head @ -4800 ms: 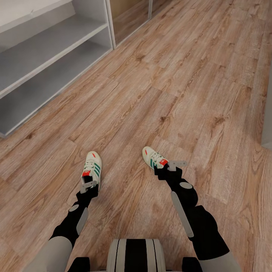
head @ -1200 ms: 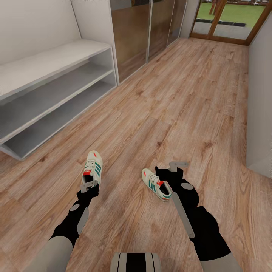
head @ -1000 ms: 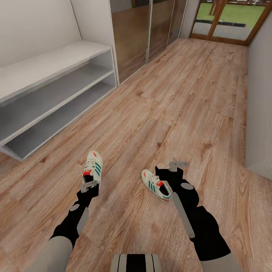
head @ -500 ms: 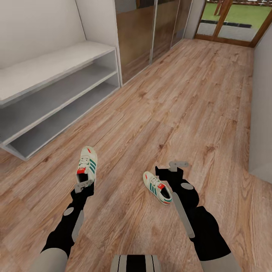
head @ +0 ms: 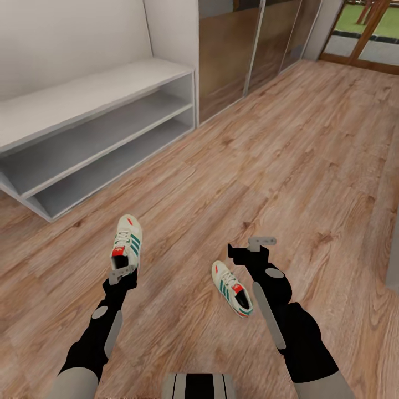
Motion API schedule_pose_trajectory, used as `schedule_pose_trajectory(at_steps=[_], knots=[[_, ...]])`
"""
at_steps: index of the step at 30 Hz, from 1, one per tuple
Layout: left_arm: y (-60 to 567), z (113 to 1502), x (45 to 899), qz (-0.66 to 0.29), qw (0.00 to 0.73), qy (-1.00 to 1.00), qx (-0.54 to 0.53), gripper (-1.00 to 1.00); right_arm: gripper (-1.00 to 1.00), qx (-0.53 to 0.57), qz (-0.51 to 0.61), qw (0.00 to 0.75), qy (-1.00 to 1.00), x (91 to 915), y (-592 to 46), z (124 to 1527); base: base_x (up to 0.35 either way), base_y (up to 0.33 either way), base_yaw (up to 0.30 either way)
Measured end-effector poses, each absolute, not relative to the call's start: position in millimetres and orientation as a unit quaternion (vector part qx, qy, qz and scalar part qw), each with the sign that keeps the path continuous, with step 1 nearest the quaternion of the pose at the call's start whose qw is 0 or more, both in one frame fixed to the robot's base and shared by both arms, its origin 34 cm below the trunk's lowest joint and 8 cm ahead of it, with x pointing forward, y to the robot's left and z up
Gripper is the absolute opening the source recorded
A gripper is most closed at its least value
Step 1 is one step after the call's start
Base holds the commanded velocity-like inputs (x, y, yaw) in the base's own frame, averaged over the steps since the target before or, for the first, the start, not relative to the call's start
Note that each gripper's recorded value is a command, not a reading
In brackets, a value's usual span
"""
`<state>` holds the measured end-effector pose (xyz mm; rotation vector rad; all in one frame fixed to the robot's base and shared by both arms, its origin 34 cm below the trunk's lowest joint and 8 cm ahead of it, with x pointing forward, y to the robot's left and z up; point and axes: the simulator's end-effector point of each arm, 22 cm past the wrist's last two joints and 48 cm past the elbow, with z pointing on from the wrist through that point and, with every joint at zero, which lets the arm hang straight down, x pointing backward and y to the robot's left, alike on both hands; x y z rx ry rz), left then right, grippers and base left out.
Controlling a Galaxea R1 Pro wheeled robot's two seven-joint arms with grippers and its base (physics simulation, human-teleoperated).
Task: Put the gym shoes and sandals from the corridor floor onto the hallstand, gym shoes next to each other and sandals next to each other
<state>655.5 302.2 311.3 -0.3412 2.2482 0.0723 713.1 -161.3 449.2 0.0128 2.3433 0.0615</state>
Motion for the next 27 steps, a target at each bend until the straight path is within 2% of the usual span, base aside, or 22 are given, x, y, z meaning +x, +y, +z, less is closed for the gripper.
schedule_pose_trajectory(at_steps=[12,27], knots=[[302.5,312.5,656.1,0.029,0.421,0.896,-0.136,-1.00,1.00,0.005,0.024,0.388,0.921,712.8,-161.1,448.7,0.002,-0.287,0.037],[303.6,313.0,656.3,0.030,0.422,0.896,-0.137,-1.00,1.00,0.005,0.024,0.387,0.922,712.8,-161.1,448.5,0.000,-0.020,0.000]])
